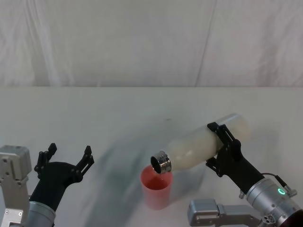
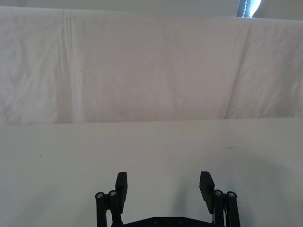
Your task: Grasp the thermos with one hand and pour water into the cup lid.
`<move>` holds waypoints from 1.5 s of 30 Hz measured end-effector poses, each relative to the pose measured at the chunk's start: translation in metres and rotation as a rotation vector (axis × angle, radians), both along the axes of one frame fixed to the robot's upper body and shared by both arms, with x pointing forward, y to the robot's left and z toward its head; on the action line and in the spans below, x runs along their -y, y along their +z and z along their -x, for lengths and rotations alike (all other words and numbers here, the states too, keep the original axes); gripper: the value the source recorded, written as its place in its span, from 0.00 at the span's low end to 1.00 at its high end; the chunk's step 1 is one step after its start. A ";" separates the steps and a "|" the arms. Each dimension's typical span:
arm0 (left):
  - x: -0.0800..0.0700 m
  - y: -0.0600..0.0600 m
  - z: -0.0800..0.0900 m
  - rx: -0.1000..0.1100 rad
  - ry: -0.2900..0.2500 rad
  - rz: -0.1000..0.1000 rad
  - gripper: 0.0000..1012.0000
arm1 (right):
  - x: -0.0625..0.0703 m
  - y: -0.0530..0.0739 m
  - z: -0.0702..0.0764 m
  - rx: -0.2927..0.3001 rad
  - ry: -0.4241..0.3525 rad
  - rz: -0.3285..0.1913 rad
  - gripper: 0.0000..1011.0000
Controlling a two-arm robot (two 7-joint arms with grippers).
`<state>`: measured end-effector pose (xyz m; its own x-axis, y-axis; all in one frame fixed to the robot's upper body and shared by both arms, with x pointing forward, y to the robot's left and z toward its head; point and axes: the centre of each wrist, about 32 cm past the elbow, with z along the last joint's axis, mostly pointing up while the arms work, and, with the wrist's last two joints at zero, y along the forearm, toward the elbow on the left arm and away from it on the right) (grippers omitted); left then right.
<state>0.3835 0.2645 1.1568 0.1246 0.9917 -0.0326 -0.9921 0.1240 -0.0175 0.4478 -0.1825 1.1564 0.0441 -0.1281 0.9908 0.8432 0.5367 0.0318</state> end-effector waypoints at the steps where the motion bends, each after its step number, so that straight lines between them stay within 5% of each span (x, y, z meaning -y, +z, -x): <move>1: 0.000 0.000 0.000 0.000 0.000 0.000 0.99 | 0.000 0.000 0.000 0.000 0.000 0.001 0.95; 45: 0.000 0.000 0.000 0.000 0.000 0.000 0.99 | 0.000 -0.005 -0.002 0.008 -0.012 0.036 0.95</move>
